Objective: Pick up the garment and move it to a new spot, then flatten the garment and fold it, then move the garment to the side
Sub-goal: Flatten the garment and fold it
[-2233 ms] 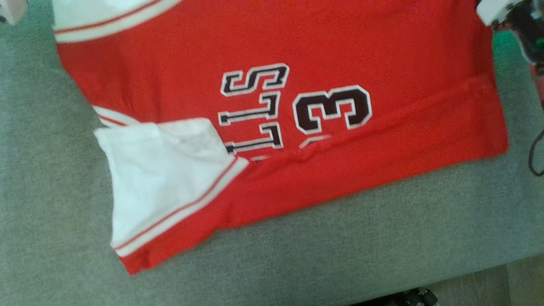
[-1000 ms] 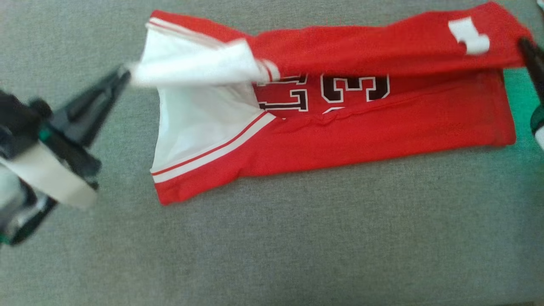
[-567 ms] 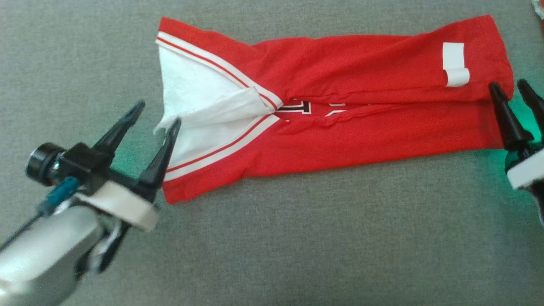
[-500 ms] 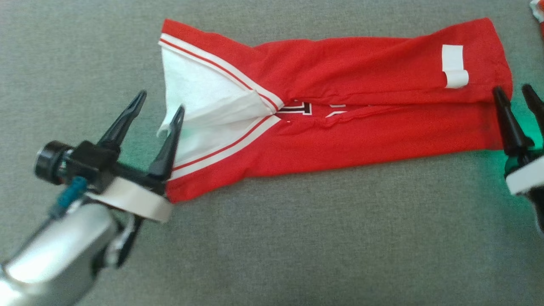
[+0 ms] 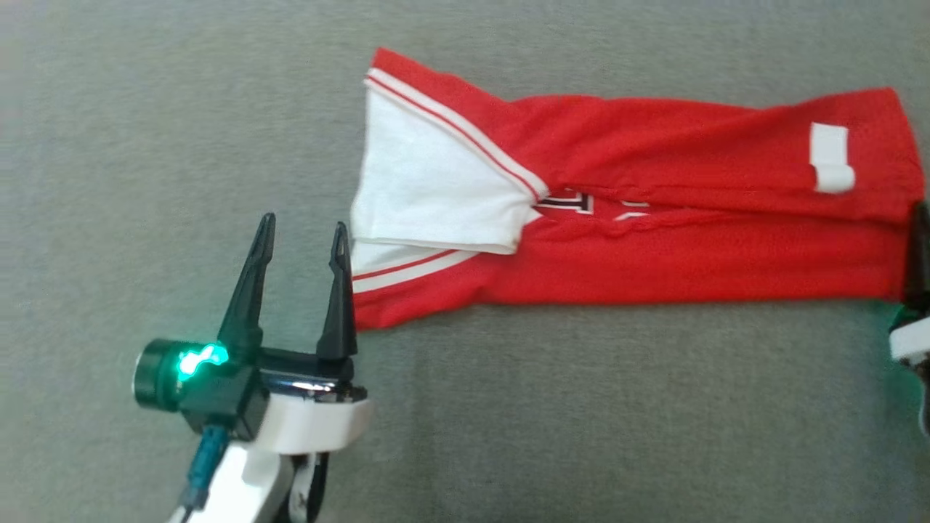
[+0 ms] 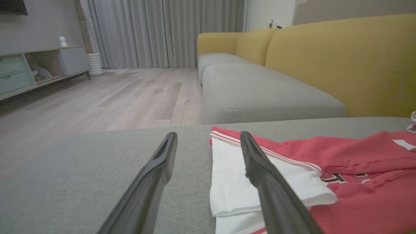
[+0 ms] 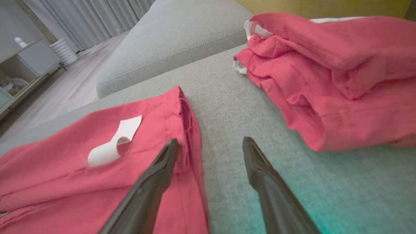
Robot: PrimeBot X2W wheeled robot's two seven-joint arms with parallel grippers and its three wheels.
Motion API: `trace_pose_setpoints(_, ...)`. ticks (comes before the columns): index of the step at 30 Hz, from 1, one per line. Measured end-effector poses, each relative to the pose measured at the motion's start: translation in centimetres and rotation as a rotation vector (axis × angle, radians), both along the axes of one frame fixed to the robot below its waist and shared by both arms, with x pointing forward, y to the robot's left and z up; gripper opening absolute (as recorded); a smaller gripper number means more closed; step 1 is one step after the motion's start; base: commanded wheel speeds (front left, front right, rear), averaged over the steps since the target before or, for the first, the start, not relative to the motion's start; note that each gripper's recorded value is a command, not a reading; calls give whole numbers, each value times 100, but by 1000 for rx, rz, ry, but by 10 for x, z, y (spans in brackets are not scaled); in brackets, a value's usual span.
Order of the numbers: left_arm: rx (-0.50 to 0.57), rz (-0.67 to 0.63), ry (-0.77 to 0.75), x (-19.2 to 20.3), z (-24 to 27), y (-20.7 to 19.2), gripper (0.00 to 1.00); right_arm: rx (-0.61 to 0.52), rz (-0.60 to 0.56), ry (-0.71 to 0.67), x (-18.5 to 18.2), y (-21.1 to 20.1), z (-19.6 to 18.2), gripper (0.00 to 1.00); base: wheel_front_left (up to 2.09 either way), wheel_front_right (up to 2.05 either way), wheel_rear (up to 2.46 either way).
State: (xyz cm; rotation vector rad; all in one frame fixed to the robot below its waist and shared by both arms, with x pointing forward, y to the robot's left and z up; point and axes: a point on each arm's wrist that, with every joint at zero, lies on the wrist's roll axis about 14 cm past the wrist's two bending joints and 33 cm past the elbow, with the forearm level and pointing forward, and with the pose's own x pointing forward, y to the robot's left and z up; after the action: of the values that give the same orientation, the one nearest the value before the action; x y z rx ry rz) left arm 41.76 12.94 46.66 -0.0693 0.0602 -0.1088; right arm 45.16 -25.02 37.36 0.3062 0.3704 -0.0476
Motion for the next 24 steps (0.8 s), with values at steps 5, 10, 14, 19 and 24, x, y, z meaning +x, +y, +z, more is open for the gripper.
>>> trace_pose_setpoints(5, 7, 70, -35, -12, 9, 12, 100, -15, 15, 61, 15, 9, -11, 100, 0, 0, 0)
trace_pose_setpoints(10, 14, 99, -56, -19, 14, 20, 100, -9, 39, 131, 17, 22, -22, 0, 0, 0, 0)
trace_pose_setpoints(14, 28, 101, -65, -18, 15, 24, 100, -9, 41, 113, 15, 25, -16, 0, 0, 0, 0)
trace_pose_setpoints(19, 35, 78, -72, -14, 14, 21, 100, -45, 19, 92, 11, 7, -5, 0, 0, 0, 0)
trace_pose_setpoints(24, 36, 21, -82, -6, 13, 9, 100, -201, -41, 60, 13, -62, 39, 0, 0, 0, 0)
